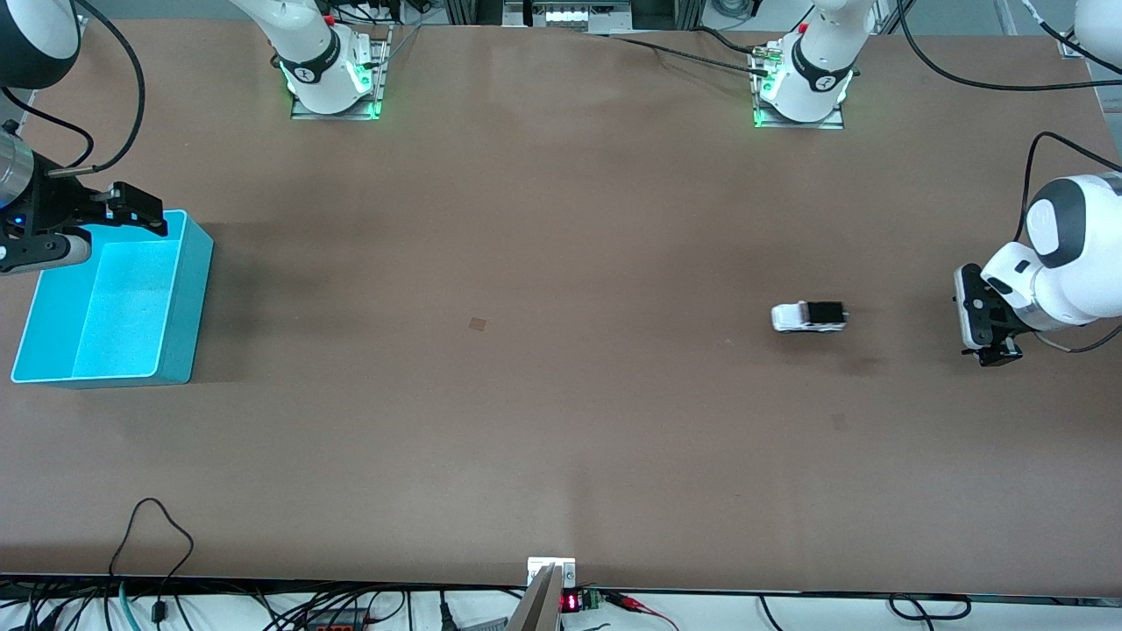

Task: Wind and store white jeep toy
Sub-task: 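Open the left gripper and let the jeep roll toward the bin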

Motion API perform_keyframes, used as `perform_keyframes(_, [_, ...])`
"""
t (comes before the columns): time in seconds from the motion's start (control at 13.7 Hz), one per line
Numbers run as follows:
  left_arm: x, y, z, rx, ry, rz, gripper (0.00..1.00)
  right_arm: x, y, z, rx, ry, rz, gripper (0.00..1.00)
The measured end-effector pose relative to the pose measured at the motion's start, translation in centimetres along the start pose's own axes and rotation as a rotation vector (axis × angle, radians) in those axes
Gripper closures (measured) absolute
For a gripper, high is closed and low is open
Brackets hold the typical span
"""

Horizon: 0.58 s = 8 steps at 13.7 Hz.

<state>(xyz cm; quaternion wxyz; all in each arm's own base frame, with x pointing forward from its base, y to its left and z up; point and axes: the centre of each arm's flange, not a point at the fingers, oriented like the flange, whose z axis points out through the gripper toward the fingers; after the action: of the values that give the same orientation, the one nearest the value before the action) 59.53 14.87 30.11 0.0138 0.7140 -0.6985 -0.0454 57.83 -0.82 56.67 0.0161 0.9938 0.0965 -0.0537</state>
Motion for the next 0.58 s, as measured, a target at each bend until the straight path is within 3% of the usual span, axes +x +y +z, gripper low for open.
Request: perform_keyframes(0.58, [8.3,-1.4,-2.9,0.049,0.01,0.112,0.0,0.0,0.0,0.0,0.0,0.0,0.0,0.0])
